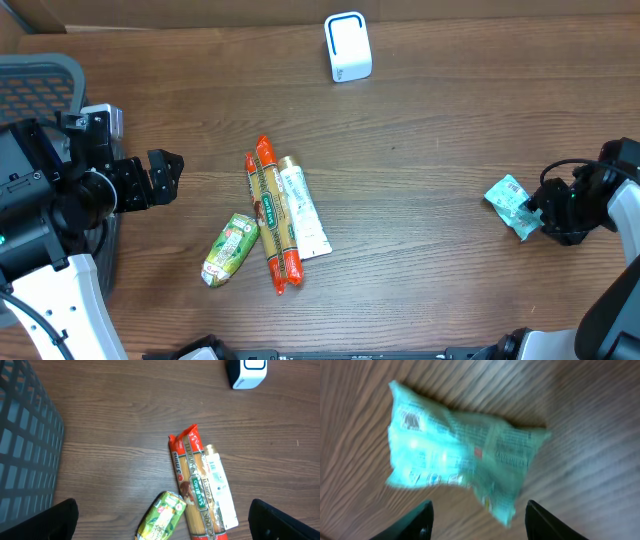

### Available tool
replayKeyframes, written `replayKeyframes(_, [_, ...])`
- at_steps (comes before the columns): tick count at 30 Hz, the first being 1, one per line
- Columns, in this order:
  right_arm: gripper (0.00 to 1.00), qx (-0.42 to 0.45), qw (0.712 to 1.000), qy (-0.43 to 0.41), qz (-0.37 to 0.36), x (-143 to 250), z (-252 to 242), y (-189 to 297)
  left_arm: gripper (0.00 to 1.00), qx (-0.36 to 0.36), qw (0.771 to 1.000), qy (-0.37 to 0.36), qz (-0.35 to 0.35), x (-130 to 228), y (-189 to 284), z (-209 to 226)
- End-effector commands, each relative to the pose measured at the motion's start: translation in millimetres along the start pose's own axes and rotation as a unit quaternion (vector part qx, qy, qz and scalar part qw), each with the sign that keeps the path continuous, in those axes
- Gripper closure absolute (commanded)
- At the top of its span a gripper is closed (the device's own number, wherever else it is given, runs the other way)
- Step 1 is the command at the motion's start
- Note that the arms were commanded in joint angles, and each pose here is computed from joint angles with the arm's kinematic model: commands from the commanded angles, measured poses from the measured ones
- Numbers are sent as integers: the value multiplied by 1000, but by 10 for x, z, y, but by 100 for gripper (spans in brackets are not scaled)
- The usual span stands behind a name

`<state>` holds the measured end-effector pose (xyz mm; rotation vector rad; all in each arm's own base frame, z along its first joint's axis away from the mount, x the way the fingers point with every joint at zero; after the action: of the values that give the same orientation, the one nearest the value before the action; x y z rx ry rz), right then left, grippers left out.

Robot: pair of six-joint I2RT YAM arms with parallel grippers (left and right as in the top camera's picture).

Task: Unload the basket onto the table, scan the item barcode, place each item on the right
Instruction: 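Reach the right gripper to the white toothpaste tube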

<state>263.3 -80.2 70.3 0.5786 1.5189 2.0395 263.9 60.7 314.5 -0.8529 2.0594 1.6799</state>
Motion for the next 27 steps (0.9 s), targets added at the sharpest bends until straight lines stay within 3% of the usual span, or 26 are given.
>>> replayKeyframes(1, [38,-42,996,68,-44,-140,416,457,0,7,1000,-10,-4,-14,9,-14])
replayKeyframes(8, [22,-84,972,213,-54,262,1241,890,0,7,1000,-10,-4,-14,9,-14])
replayKeyframes(16, [22,-127,908,399,15,1173,2202,380,0,7,1000,-10,-4,-14,8,-14])
replayKeyframes(20, [22,-142,878,456,39,1615,2596,36,0,7,1000,-10,-4,-14,8,-14])
replayKeyframes(27, [22,-135,855,494,82,2065,2865,-694,1,7,1000,-10,-4,-14,9,-14])
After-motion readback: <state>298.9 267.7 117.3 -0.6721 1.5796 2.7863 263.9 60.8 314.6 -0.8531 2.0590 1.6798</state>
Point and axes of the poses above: each gripper's point midway between its finger pads, its own y axis back along the fingers, its own z axis along the line the jaws close on, x = y × z, the point moved 2 cm from there along y, back along the fingers, and after that the axes turned 4 degrees about y, right-handed, at the moved point
